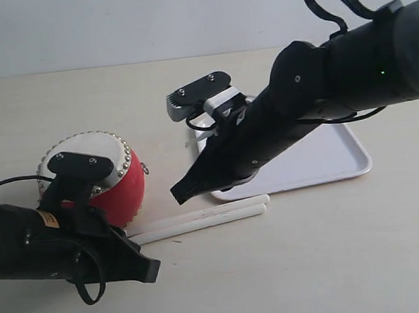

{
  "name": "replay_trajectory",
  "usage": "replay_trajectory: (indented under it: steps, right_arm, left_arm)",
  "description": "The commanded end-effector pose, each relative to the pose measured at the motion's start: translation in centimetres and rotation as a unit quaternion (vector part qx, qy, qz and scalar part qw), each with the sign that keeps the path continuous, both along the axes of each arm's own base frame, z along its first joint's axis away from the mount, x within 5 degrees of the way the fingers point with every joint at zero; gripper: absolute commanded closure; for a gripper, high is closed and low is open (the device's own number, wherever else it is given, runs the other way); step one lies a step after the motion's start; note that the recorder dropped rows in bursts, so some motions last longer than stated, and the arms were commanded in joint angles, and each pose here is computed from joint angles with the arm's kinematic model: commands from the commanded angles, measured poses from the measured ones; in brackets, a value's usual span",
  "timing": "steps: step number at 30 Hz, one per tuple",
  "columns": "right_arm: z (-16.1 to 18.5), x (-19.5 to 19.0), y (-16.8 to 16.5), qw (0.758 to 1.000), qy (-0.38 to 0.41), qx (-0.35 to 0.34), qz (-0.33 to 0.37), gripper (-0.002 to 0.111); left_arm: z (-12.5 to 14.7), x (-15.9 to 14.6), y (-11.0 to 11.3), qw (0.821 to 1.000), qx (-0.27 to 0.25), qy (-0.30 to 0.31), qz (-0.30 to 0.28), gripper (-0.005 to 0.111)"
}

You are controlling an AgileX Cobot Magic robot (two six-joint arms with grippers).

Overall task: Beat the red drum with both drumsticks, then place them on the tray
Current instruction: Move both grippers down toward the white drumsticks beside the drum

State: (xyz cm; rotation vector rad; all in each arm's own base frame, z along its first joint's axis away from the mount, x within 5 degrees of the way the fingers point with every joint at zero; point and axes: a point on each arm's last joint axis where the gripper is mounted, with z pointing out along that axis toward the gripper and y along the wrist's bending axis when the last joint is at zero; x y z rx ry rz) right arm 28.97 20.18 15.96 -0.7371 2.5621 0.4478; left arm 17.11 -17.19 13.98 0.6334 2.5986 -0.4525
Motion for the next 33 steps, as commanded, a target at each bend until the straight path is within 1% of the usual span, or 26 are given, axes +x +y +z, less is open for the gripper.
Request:
replay_trajectory:
  steps: [1,6,8,14,18,21,28,33]
  right_arm:
    - [-0.4,0.9,1.0,1.0,-0.003,0.011,0.018,0.108]
    - [-0.8,1.0,1.6,0.999,0.018,0.016,0.037,0.108]
    - [-1.2,0.9,1.8,0.999,0.024,0.011,0.043,0.108]
    - [-2.2,1.5,2.6,0.998,0.028,0.006,0.05,0.108]
    - [-2.0,2.1,2.9,0.999,0.009,0.01,0.041,0.108]
    - [-2.1,2.1,2.9,0.999,0.013,0.009,0.042,0.108]
    - [-4.3,2.1,2.9,0.998,0.037,-0.006,0.044,0.108]
    - [-4.8,2.4,2.8,0.999,0.026,-0.009,0.035,0.108]
  left_arm:
    - [-0.7,0.2,-0.2,1.0,0.006,-0.004,0.006,0.107]
    - [-1.3,0.9,-0.3,0.999,0.005,-0.021,0.031,0.107]
    - [-1.6,1.0,-0.3,0.999,0.006,-0.019,0.037,0.107]
    - [-2.3,1.0,-0.3,0.999,0.017,-0.011,0.037,0.107]
    - [-2.4,1.0,-0.3,0.999,0.018,-0.009,0.037,0.107]
    - [-2.4,1.0,-0.3,0.999,0.018,-0.009,0.037,0.107]
    - [-2.4,1.1,-0.3,0.999,0.017,-0.015,0.038,0.107]
    - [-2.3,1.2,-0.3,0.999,0.016,-0.019,0.04,0.107]
